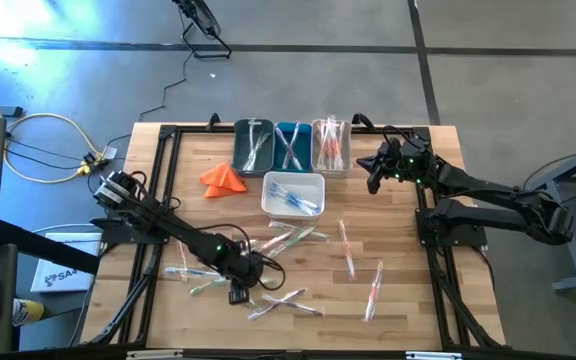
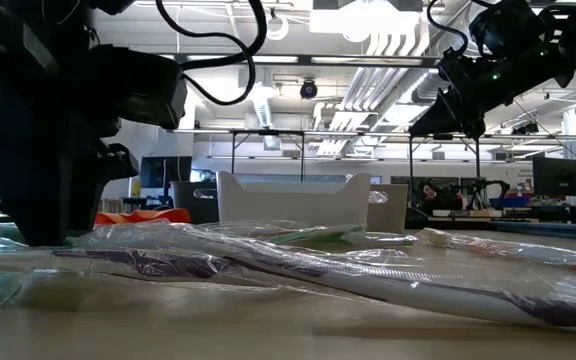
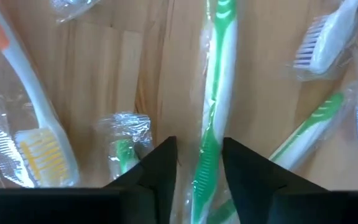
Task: Pick & Place Toothbrushes
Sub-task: Put the green toothbrush into the dark blue bin
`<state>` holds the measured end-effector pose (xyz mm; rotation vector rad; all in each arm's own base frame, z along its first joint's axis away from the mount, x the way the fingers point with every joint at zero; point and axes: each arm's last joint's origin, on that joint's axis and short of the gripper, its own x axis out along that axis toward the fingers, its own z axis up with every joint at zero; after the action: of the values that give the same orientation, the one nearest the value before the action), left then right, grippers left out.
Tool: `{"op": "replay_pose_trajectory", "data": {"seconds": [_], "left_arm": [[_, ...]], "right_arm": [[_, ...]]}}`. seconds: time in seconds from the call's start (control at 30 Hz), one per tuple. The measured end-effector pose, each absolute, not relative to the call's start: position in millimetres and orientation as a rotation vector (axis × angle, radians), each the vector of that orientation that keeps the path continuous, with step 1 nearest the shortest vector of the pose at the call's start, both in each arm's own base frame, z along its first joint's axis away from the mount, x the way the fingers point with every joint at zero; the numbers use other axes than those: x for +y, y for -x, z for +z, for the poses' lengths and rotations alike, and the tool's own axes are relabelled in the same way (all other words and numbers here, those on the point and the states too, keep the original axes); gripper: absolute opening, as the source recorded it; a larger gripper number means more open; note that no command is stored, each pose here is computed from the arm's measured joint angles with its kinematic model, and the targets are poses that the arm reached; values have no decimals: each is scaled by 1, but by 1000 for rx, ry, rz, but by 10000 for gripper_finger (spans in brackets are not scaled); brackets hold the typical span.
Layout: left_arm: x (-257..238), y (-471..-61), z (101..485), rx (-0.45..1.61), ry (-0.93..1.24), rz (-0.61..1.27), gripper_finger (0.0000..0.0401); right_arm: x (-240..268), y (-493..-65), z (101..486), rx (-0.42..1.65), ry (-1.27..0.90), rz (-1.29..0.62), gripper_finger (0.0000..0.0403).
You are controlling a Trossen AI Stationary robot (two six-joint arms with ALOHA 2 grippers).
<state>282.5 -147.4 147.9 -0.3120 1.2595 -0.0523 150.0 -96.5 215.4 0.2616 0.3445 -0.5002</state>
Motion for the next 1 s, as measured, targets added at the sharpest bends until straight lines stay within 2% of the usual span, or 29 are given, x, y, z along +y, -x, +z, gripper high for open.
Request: {"op": "replay_pose_trajectory", "data": {"seconds": [0.23,0.4,0.57,1.0], "left_arm": [[-146,-281,147,1278,303,-40,52],[-147,-283,151,1302,281,-45,21],[-151,-291,173,1337,238,-103,20],[-108,-311,244,1455,100,17,19]], "right_arm": [[-96,-149,214,363,-269,-501,2],[-96,-149,214,362,-269,-501,2],[-96,-149,214,362,-269,-500,2],[-96,-149,213,368,-271,-500,2]]}}
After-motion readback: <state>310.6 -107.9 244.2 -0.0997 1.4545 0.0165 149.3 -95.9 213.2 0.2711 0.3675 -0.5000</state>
